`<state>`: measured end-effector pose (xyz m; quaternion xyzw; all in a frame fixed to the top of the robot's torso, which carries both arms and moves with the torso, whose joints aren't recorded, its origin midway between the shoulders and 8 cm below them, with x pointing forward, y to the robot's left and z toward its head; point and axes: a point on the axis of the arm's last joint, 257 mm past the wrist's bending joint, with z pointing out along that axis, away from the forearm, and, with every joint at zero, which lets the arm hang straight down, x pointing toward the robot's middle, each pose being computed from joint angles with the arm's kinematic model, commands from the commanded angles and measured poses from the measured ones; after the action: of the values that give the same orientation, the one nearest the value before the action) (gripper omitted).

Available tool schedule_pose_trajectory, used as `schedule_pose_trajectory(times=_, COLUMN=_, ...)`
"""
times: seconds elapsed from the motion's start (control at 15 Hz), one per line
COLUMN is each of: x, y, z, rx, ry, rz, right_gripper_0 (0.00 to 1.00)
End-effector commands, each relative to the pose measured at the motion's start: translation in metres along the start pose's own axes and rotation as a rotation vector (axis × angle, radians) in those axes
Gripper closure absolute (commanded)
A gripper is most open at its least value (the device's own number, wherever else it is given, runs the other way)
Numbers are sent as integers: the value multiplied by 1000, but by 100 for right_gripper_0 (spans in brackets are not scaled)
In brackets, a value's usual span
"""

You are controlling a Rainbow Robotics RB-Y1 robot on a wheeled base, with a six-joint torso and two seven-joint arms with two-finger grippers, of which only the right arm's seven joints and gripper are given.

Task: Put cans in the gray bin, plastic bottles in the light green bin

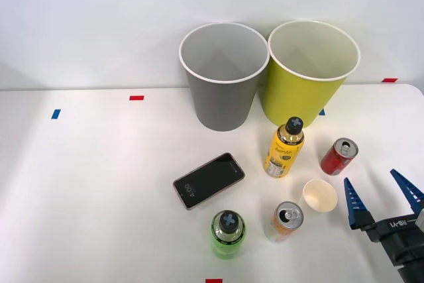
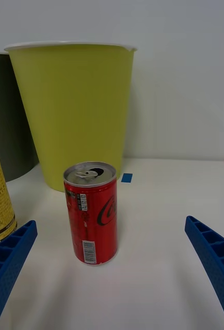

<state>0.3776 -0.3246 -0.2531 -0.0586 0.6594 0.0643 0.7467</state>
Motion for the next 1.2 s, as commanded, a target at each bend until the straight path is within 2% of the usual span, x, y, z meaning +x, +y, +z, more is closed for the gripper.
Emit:
schedule_pose_trajectory(times=0.07, x=-4, y=-5, z=5, rx=1, ry=-4, rz=-6, right_gripper_0=0)
schedule_pose_trajectory(times=0.33, x=2, y=-6, z=6, rx=-19, ry=32, rz=-33, right_gripper_0=0)
schedule_pose_trajectory(times=0.67, x=-4, y=-2, z=23, rx=-34, ry=19, rz=-23, right_gripper_0=0)
schedule_pose_trajectory(times=0.93, x=6, y=-4, z=31, rx=-46, ry=20, rz=-51, right_gripper_0=0)
schedule_pose_trajectory(times=1.2, x=11, y=6, z=45, rx=-68, ry=17, rz=-34, right_gripper_0=0)
